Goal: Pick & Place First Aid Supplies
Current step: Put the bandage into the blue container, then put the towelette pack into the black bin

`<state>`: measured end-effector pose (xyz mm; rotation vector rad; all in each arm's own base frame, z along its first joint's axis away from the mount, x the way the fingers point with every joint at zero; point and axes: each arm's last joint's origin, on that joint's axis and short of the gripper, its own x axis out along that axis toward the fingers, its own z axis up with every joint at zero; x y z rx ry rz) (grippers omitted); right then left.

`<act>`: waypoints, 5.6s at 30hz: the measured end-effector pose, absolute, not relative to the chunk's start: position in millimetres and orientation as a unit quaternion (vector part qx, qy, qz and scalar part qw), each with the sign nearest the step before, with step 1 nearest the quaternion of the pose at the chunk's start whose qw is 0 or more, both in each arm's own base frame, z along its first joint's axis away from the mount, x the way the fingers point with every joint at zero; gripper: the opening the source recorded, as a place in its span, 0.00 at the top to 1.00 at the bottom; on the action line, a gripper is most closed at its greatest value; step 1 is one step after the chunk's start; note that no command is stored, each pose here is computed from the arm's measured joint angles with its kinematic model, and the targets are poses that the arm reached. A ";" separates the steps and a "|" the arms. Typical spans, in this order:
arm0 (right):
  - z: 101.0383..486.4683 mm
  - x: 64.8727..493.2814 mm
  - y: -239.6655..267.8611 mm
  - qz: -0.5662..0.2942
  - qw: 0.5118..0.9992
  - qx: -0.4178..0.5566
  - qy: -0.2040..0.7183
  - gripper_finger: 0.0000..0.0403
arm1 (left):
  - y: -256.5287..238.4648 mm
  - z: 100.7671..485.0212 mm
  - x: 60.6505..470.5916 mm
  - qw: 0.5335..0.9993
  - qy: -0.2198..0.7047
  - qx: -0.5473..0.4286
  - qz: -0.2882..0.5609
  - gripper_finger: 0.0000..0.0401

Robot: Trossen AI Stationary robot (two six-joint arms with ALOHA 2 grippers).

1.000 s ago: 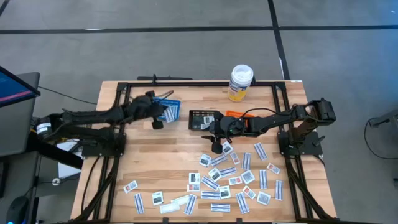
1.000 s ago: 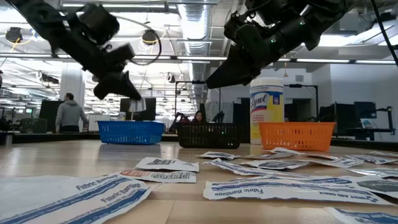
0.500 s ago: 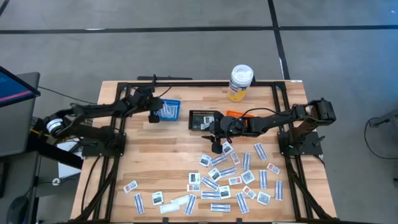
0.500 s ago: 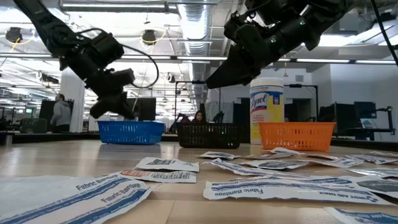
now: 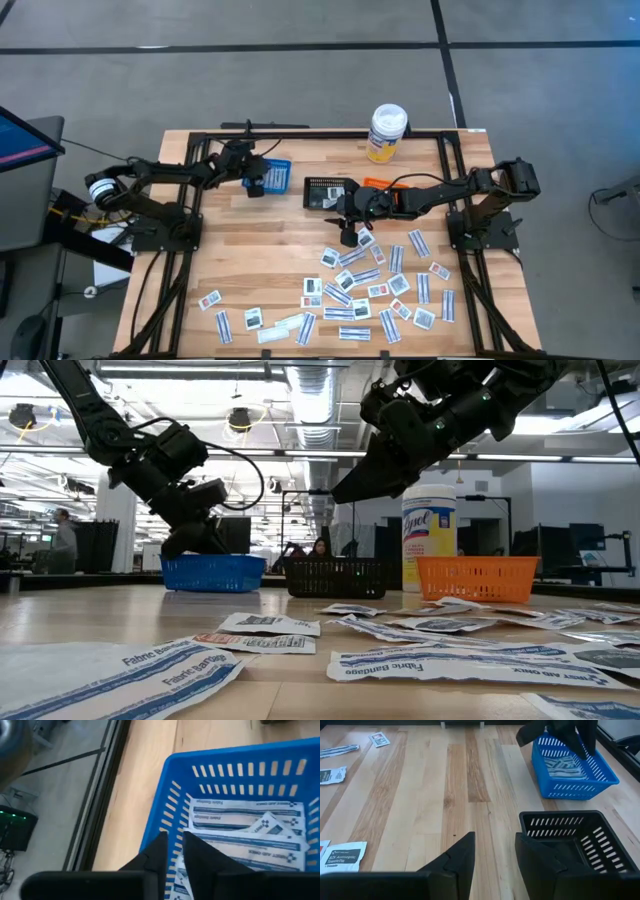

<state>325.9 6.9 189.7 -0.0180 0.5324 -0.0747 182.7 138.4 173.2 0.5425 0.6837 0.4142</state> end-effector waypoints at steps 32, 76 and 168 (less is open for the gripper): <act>164.5 331.0 22.1 0.073 0.949 0.035 0.306 0.67 | -25.4 191.5 234.8 0.983 0.144 0.048 -0.106 0.75; 116.2 369.4 34.1 0.071 0.874 -0.004 0.481 0.99 | -27.8 190.4 234.1 0.982 0.149 0.047 -0.111 0.75; 126.5 374.3 27.5 -0.024 0.846 0.054 0.530 0.97 | -27.7 190.2 234.1 0.982 0.150 0.034 -0.109 0.75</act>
